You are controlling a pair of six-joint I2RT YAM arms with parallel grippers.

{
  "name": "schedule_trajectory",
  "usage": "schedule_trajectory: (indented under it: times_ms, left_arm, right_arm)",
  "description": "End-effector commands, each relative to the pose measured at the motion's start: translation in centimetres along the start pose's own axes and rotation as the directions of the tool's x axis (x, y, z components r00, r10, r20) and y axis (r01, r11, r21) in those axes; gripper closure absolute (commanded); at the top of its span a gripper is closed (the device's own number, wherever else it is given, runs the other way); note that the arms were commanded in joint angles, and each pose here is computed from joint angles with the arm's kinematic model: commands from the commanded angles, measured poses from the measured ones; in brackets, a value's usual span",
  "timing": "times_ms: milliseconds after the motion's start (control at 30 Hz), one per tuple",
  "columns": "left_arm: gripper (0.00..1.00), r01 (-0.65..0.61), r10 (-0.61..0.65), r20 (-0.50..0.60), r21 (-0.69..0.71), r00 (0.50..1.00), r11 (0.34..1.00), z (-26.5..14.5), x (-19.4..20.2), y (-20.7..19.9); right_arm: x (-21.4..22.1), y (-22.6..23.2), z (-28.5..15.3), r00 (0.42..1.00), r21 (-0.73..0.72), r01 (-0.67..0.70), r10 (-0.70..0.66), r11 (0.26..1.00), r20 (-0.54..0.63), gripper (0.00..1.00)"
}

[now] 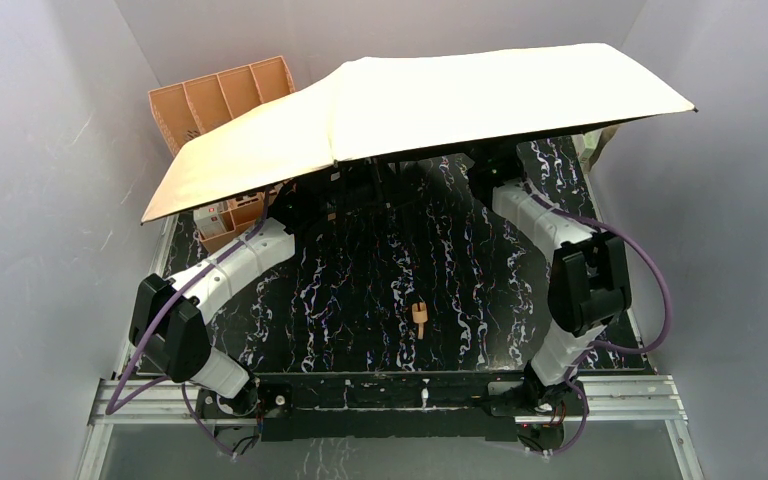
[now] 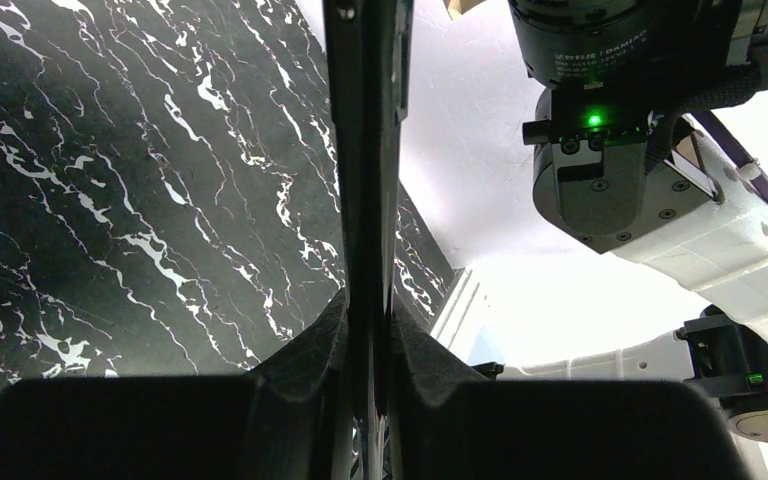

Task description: Put away the umbrella

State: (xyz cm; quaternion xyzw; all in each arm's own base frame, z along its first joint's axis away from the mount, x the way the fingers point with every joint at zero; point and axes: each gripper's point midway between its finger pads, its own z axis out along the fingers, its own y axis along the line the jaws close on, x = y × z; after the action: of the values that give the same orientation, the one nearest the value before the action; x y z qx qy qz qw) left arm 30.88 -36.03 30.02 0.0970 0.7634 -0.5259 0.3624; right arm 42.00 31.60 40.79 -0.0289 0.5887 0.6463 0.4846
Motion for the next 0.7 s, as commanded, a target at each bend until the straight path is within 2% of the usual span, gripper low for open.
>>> schedule_trajectory:
  times_ms: [0,133,400,433,567,633,667]
  left_arm:
    - [1.00,-0.024,0.027,-0.044,0.081,0.999,0.996,-1.0,0.6,-2.7]
    - [1.00,-0.023,0.027,-0.047,0.081,0.999,0.996,-1.0,0.7,-2.7]
    - [1.00,-0.020,0.024,-0.052,0.083,0.998,0.996,-1.0,0.8,-2.7]
    - [1.00,-0.019,0.024,-0.053,0.083,0.998,0.996,-1.0,0.9,-2.6]
    - [1.00,-0.017,0.021,-0.056,0.078,0.998,0.997,-1.0,1.0,-2.5]
    - [1.00,-0.017,0.021,-0.054,0.071,0.998,0.997,-1.2,1.0,-2.4]
    - [1.00,-0.021,0.024,-0.052,0.064,0.998,0.998,-1.3,1.0,-2.4]
  right_arm:
    - [-1.2,2.9,0.5,0.996,-0.100,0.086,-0.086,0.991,-0.003,0.31]
    - [-1.3,3.2,0.6,0.995,-0.117,0.094,-0.095,0.989,-0.008,0.36]
    - [-1.8,3.7,1.3,0.996,-0.141,0.090,-0.090,0.986,0.000,0.39]
    - [-1.9,3.7,1.4,0.996,-0.143,0.088,-0.089,0.986,0.000,0.43]
    - [-2.2,4.2,1.4,0.995,-0.161,0.102,-0.101,0.982,0.010,0.85]
    - [-2.5,4.5,1.1,0.993,-0.157,0.114,-0.110,0.981,0.034,1.00]
    - [-2.6,4.5,0.8,0.992,-0.144,0.124,-0.118,0.982,0.050,1.00]
